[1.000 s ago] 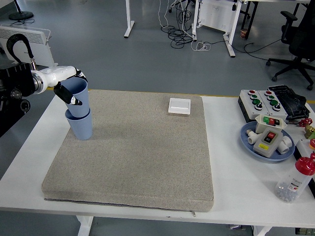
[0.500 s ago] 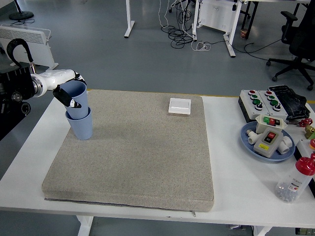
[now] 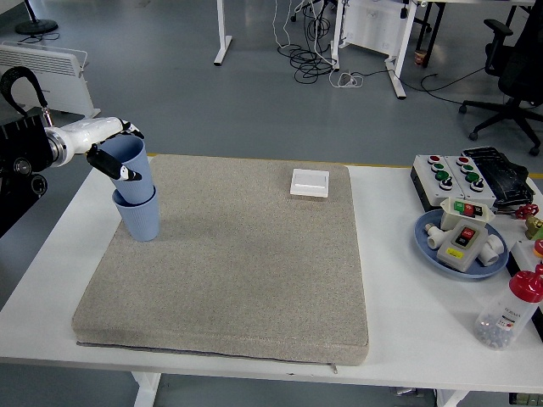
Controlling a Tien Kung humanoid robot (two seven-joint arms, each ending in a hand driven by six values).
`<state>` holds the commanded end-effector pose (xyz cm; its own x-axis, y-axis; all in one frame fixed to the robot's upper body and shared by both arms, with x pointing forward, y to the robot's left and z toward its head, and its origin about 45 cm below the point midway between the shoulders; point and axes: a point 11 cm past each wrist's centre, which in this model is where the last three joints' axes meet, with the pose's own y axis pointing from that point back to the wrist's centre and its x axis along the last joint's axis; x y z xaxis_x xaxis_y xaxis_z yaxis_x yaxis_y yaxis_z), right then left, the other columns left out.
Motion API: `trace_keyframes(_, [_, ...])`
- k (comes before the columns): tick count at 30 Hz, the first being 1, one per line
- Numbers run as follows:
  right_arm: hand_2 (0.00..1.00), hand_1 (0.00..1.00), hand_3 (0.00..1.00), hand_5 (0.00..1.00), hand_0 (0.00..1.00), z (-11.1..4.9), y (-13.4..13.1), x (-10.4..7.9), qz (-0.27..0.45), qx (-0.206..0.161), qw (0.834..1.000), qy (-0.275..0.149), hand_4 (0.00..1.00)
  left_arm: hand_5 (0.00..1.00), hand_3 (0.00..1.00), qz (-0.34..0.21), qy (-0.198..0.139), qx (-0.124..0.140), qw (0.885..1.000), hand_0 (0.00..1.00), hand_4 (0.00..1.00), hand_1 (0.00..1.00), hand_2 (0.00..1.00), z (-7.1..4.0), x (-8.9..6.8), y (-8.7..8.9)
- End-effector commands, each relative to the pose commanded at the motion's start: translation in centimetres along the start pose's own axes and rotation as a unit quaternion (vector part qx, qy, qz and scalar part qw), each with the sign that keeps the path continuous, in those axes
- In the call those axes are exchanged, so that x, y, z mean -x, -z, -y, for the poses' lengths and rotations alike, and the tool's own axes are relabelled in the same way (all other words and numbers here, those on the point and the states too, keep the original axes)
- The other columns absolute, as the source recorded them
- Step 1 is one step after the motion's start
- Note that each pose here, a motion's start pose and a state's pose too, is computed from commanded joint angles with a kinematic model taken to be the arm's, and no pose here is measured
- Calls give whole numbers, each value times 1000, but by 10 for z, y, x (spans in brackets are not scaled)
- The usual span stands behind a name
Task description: Push cup pick cup insert cup
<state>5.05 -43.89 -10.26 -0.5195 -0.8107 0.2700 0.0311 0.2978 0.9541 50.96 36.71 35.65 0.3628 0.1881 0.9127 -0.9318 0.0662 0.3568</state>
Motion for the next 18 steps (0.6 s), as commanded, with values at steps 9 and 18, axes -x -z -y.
trace_keyframes(9, [648,645,577,470,724,0,1,1,0,-1,1000,0,125,490,998,-9,-4,-6,1000,964,998,963,998,0,0,5])
trace_keyframes(18, [648,646,578,469,724,0,1,1,2,-2,1000,1,125,578,987,-69,-83,73,991,947,934,946,998,-9,-19,-11])
